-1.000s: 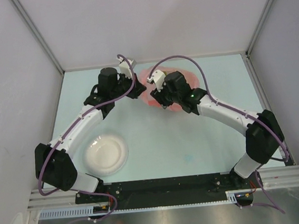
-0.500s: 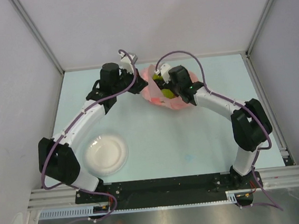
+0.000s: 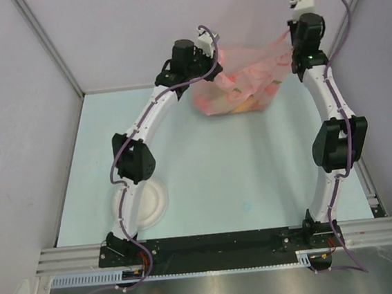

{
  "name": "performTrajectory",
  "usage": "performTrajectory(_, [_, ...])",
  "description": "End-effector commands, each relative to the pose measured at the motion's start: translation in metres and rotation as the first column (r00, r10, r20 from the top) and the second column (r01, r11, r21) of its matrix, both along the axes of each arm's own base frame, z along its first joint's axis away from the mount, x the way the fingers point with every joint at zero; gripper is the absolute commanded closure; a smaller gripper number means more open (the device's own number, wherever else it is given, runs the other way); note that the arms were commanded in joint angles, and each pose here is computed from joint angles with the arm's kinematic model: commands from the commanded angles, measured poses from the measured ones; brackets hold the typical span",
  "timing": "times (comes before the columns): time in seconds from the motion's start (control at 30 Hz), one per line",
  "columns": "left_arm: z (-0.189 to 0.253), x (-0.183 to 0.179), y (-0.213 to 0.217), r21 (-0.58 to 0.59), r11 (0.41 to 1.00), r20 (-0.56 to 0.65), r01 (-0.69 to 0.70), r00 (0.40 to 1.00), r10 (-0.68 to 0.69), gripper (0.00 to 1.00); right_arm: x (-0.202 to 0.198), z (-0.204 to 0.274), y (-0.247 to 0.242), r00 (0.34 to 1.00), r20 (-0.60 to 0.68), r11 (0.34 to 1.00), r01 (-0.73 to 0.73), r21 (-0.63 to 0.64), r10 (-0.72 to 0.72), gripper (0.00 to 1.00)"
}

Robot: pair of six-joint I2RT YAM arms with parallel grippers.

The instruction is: Take the fake fruits out of the plastic bag

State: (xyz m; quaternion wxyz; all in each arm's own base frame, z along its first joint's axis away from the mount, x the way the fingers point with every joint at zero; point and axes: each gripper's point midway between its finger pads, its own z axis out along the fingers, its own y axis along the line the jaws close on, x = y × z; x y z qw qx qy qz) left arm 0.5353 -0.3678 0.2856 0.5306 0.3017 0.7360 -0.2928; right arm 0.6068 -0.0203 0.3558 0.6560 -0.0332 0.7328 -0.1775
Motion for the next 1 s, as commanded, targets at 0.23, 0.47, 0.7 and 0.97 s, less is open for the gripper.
performTrajectory(0.23, [0.132,-0.036,-0.039,-0.181,0.971,0.281,0.156,0.954,-0.101,1.00,-0.079,0.031,-0.112,0.976,0.084,0.979,0.199,0.048,-0.202,1.00])
performTrajectory(0.47, [0.057,-0.102,-0.032,-0.041,0.934,0.002,0.354,0.935,-0.355,1.00,-0.198,-0.132,-0.076,0.936,-0.337,0.969,0.171,0.180,-0.102,1.00])
performTrajectory(0.7, [0.036,-0.144,-0.005,-0.045,0.929,-0.174,0.366,0.913,-0.368,0.41,-0.229,-0.130,-0.035,0.947,-0.311,0.957,0.010,0.291,0.085,0.72])
performTrajectory(0.97, [0.048,-0.166,0.133,0.058,0.998,-0.132,0.010,0.991,-0.002,0.08,-0.214,-0.046,-0.036,0.993,-0.112,0.971,-0.012,0.238,0.040,0.48])
